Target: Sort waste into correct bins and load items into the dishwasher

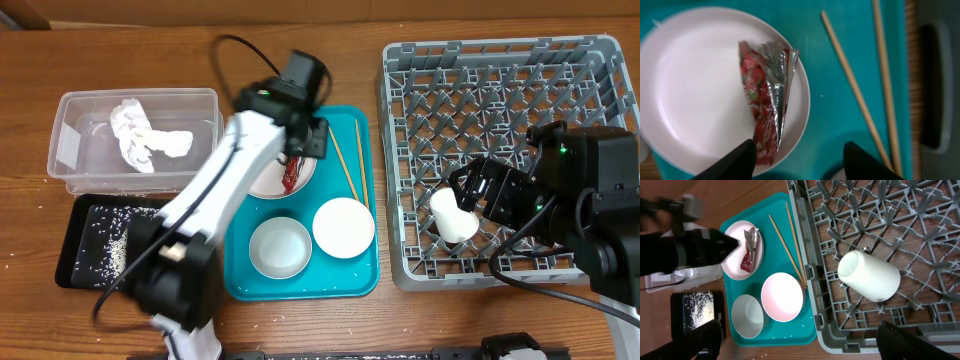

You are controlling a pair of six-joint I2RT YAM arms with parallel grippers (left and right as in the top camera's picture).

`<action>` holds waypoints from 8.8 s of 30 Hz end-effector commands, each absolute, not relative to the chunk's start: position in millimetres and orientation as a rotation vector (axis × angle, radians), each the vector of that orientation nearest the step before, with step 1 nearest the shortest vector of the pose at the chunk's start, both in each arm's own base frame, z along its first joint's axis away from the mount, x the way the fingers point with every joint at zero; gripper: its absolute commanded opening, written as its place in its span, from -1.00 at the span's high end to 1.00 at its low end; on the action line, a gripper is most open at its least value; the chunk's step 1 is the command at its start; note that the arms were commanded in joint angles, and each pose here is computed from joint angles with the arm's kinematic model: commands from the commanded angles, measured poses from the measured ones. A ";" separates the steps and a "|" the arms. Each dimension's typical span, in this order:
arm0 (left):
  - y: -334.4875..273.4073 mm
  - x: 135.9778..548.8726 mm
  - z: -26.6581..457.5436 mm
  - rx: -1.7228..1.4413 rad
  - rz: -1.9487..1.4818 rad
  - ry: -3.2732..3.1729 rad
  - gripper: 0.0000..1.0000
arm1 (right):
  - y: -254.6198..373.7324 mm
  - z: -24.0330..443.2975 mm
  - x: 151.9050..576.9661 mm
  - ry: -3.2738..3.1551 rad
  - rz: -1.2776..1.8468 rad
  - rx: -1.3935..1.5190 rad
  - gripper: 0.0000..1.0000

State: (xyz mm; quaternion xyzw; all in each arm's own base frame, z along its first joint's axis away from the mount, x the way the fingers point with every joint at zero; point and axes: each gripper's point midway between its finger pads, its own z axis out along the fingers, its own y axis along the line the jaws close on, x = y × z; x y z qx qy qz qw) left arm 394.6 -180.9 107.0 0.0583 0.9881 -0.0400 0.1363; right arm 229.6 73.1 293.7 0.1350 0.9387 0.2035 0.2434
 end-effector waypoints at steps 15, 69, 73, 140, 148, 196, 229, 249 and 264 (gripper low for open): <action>-153.6 389.3 38.5 -0.008 0.148 3.008 0.92 | 72.1 303.3 232.0 2.531 0.556 0.357 -1.00; -62.2 225.1 327.9 -0.119 -0.373 2.534 -1.00 | 66.4 301.8 233.6 2.528 0.512 0.372 -1.00; -61.4 224.2 327.0 -0.114 -0.365 2.539 -1.00 | 66.4 301.8 233.6 2.528 0.512 0.372 -1.00; -16.0 245.7 157.3 0.129 0.046 1.637 -1.00 | 196.2 230.7 213.5 2.825 0.818 -0.088 -1.00; -16.0 245.7 157.5 0.129 0.046 1.636 -1.00 | 215.9 151.6 253.4 2.848 0.227 -0.155 -0.69; -16.0 245.7 157.5 0.129 0.046 1.636 -1.00 | 228.4 166.8 340.7 2.739 -0.015 -0.584 0.92; -16.0 245.7 157.5 0.129 0.046 1.636 -1.00 | -117.3 169.0 369.0 2.395 -1.348 0.807 0.92; -16.0 245.7 157.5 0.129 0.046 1.636 -1.00 | 10.5 192.9 347.9 2.525 -0.878 0.818 -0.33; -16.0 245.7 157.5 0.129 0.046 1.636 -1.00 | 323.4 133.5 243.9 2.995 0.515 -0.257 -0.56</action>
